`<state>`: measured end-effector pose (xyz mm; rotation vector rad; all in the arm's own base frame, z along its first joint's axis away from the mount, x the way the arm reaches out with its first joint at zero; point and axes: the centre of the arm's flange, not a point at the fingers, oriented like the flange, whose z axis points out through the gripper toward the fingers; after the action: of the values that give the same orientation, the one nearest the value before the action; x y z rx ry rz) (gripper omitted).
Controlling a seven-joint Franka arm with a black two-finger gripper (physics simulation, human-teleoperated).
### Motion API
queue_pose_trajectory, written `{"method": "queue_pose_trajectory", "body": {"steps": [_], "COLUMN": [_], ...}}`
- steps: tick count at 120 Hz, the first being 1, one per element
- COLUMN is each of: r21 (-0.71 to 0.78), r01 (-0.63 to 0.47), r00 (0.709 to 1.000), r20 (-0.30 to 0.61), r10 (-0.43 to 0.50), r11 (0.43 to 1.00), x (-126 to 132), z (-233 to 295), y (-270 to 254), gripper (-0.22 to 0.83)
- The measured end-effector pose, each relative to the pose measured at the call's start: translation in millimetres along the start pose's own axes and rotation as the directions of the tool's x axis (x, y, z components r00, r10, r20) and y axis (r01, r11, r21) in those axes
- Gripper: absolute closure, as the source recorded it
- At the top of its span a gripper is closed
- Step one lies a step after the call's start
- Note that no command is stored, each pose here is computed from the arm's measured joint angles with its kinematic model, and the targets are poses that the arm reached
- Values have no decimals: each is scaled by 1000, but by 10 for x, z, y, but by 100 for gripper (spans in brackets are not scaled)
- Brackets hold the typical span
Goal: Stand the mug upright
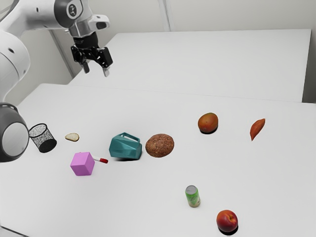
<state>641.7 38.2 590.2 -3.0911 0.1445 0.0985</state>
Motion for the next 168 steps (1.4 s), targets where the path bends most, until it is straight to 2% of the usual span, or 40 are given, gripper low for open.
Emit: {"method": "queue_pose_trajectory", "body": {"steps": [20, 28, 51, 78, 92, 110, 132, 168], "r21": [-1, -17, -103, -292, -356, -421, -491, -540], "r01": [-16, -19, -6, 167, 249, 319, 246, 245], "r00": [1000, 1000, 999, 986, 968, 940, 954, 939], "r20": [-1, 9, 47, 76, 61, 25, -29, -73], "r10": [16, 19, 11, -152, -243, -341, -298, -335], "r11": [1000, 1000, 995, 942, 901, 849, 836, 805], "x": [-39, -142, -545, -1020, -1146, -1112, -865, -913], "z": [-26, -2, 575, 1430, 1736, 2084, 2334, 2576], "y": [-8, -19, -55, -387, -593, -818, -258, -311], "gripper": [0, 0, 0, 0, 0, 0, 0, 0]}}
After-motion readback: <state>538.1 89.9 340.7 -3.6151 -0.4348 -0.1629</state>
